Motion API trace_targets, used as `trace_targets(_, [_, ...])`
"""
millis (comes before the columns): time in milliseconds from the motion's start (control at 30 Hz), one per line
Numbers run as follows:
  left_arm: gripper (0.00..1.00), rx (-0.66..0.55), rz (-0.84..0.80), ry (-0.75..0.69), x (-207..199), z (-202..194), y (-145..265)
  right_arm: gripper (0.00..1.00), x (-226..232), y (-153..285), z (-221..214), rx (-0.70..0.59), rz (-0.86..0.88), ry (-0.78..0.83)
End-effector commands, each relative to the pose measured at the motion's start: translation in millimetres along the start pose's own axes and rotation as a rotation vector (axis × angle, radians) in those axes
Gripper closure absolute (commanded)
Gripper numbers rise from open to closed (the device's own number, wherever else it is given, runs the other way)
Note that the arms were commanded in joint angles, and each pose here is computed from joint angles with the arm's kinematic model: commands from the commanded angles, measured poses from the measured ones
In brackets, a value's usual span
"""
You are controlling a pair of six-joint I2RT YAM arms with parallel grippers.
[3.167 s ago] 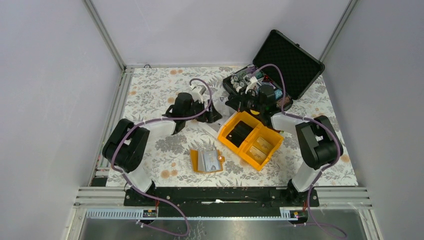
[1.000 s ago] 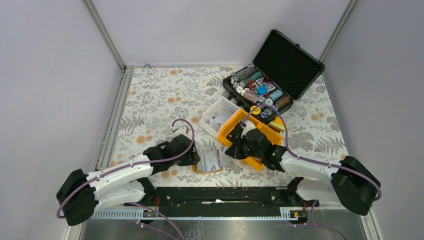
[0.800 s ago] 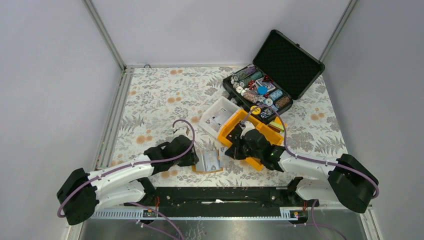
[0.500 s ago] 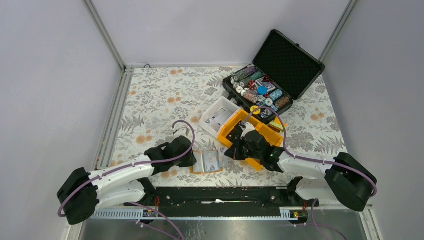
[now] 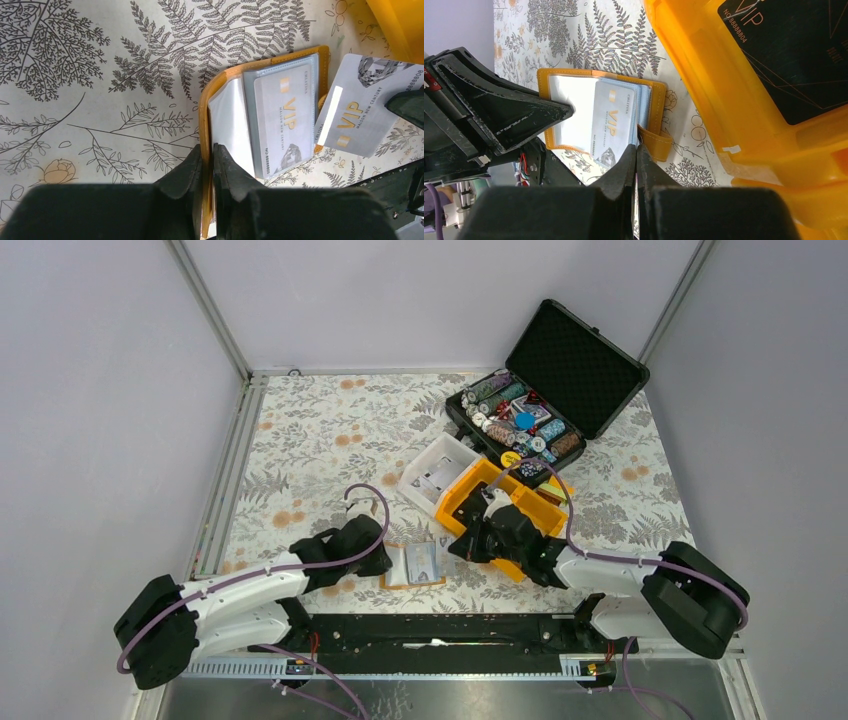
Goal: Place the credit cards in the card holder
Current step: Insert the credit card into the card holder.
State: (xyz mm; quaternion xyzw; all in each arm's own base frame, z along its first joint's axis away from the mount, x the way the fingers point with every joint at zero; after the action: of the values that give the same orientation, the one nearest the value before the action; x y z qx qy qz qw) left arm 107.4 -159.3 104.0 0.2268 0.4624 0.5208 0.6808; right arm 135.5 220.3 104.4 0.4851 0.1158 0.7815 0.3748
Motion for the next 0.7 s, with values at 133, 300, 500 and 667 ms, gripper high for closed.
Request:
trace_targets(133, [0.93, 0.012, -0.032, 0.009, 1.0, -6.2, -5.1, 1.00, 11.1, -3.5, 5.5, -0.057, 0.071, -0.033])
trace_targets(300, [0.94, 0.014, -0.044, 0.014, -0.2, -7.1, -8.9, 1.00, 20.9, -0.8, 11.0, -0.080, 0.125, -0.049])
trace_targets(500, [0.95, 0.023, -0.070, 0.027, -3.3, -8.5, -13.6, 1.00, 31.1, -0.9, 14.7, -0.089, 0.174, -0.049])
trace_targets(667, [0.96, 0.022, -0.082, 0.031, -4.6, -8.7, -14.9, 1.00, 38.7, -1.0, 16.2, -0.093, 0.194, -0.035])
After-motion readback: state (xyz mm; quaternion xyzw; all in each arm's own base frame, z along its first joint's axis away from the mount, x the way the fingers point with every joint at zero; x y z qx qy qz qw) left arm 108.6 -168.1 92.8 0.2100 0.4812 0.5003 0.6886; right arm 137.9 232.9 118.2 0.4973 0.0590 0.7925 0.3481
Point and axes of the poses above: each gripper's point midway between its finger pads, its own y axis back along the fingers, its own x axis along the line the jaws close on, z = x × y, the point moved 9 cm from there along y, back along the fingers, and after that the axes turned 1 degree about y, right-handed, at the moved point
